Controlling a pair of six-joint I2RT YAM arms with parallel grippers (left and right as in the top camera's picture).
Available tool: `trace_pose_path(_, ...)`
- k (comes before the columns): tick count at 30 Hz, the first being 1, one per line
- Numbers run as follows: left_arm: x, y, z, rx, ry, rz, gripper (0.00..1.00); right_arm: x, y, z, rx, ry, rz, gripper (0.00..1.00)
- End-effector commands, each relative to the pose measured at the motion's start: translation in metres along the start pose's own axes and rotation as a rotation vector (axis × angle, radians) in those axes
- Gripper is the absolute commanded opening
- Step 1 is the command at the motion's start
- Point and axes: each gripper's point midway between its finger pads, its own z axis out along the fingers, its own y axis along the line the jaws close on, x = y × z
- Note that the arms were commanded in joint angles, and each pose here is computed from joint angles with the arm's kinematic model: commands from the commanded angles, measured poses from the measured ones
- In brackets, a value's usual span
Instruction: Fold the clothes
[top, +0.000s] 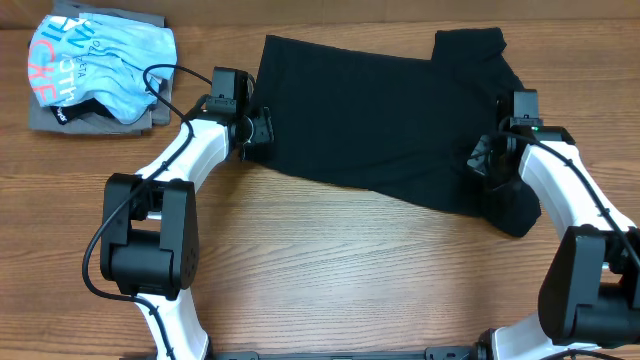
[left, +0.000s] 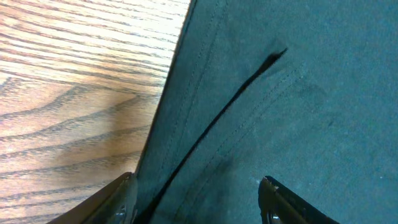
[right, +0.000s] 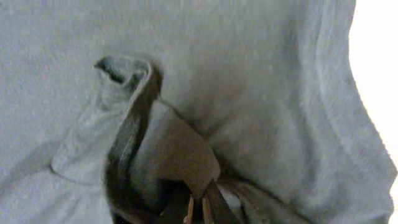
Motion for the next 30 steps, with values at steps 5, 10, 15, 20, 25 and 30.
trace_pose_path(5, -0.006, 0.0, 0.002, -0.013, -0.013, 0.029, 0.66, -0.034, -0.02, -0.006, 0.089, -0.127, 0.008, 0.07)
trace_pose_path(10, -0.006, 0.0, 0.002, -0.013, -0.013, 0.029, 0.67, -0.045, -0.033, -0.008, 0.133, -0.168, 0.032, 0.31)
trace_pose_path(15, -0.007, 0.001, 0.002, -0.023, -0.019, 0.03, 0.72, -0.051, -0.055, -0.016, 0.175, -0.148, 0.089, 0.7)
trace_pose_path(20, -0.01, 0.004, 0.001, -0.033, -0.026, 0.05, 0.75, -0.06, -0.064, -0.052, 0.145, -0.076, 0.163, 0.69)
trace_pose_path(25, -0.011, 0.001, 0.0, -0.024, -0.028, 0.05, 0.76, -0.056, -0.053, -0.089, 0.075, 0.01, 0.16, 0.71)
trace_pose_path(30, -0.01, 0.002, 0.0, -0.026, -0.024, 0.05, 0.78, 0.002, -0.018, -0.092, -0.12, 0.271, 0.012, 0.74)
